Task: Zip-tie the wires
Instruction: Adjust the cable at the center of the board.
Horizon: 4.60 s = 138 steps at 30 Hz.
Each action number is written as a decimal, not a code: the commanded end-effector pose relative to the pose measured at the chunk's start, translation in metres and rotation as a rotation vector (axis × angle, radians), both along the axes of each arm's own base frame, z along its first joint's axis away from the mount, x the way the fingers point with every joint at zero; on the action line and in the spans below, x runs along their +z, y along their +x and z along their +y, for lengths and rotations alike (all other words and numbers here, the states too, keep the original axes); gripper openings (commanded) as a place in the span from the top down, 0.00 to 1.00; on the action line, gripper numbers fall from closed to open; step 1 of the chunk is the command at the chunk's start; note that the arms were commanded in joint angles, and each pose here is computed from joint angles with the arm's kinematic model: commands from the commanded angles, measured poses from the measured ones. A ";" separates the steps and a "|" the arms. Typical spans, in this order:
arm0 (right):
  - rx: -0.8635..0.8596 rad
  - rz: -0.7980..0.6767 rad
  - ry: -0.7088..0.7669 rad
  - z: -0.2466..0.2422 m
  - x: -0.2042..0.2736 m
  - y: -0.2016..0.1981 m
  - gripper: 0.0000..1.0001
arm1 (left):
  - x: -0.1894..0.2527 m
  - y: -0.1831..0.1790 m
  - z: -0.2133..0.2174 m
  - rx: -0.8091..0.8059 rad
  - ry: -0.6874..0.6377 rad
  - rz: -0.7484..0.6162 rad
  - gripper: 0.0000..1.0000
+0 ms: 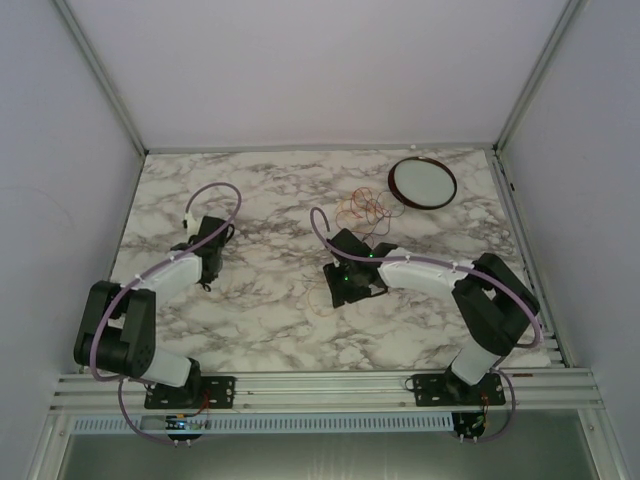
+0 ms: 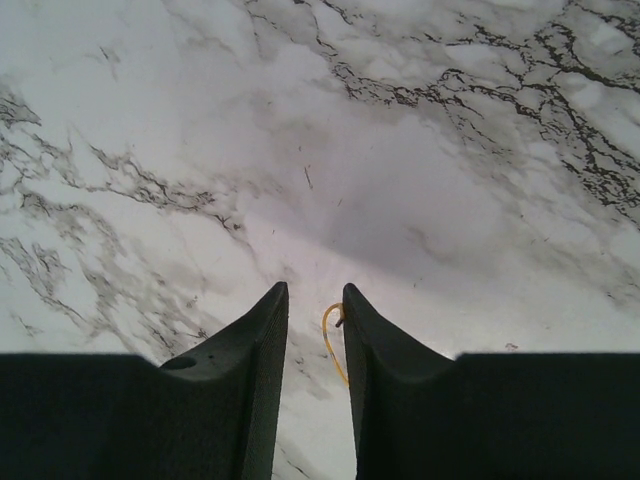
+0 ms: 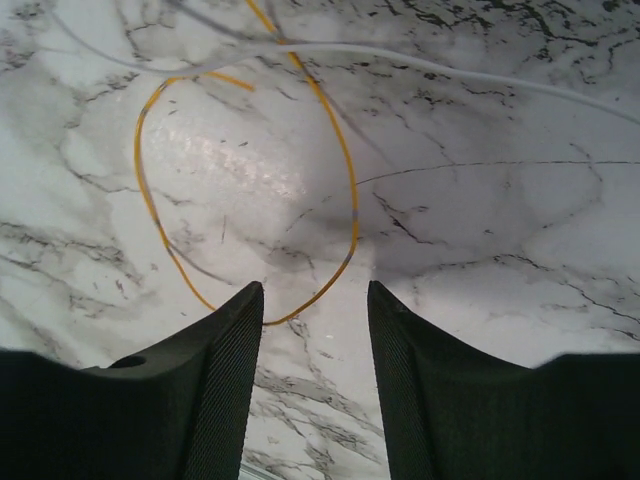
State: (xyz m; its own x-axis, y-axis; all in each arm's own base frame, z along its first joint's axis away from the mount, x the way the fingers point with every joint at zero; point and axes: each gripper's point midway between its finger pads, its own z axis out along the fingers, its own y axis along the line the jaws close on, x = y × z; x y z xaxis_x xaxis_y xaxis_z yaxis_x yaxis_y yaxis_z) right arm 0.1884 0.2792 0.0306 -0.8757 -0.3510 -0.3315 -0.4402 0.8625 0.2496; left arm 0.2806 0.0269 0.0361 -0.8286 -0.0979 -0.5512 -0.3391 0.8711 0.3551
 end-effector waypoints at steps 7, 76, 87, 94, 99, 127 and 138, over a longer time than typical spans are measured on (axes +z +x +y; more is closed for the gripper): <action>-0.057 -0.070 -0.052 -0.007 0.006 0.015 0.85 | -0.014 -0.002 0.005 0.006 0.029 0.071 0.79; -0.396 -0.343 -0.523 -0.206 0.075 0.097 1.00 | 0.065 -0.016 -0.276 -0.550 -0.803 -0.257 1.00; -0.391 -0.338 -0.536 -0.208 0.071 0.096 1.00 | 0.008 -0.054 -0.232 -0.330 -0.662 -0.170 1.00; -0.394 -0.339 -0.539 -0.210 0.070 0.095 1.00 | 0.003 -0.058 -0.198 -0.226 -0.588 -0.229 1.00; -0.395 -0.339 -0.535 -0.209 0.071 0.096 1.00 | 0.003 -0.057 -0.202 -0.236 -0.596 -0.225 0.88; -0.397 -0.341 -0.525 -0.209 0.073 0.096 1.00 | 0.121 -0.070 -0.300 -1.046 -0.789 -0.300 0.00; -0.404 -0.345 -0.520 -0.210 0.074 0.095 1.00 | 0.059 -0.057 -0.342 -0.849 -0.668 -0.112 0.00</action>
State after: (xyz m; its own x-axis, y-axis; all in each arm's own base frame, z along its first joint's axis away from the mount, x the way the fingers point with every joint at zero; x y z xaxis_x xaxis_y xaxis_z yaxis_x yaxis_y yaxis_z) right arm 0.2782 0.0709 0.0952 -0.8623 -0.2310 -0.4506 -0.0702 0.9358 -0.3455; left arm 0.2068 -0.2992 0.0777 -0.7163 0.2535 -0.6501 0.5375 0.7946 -0.2823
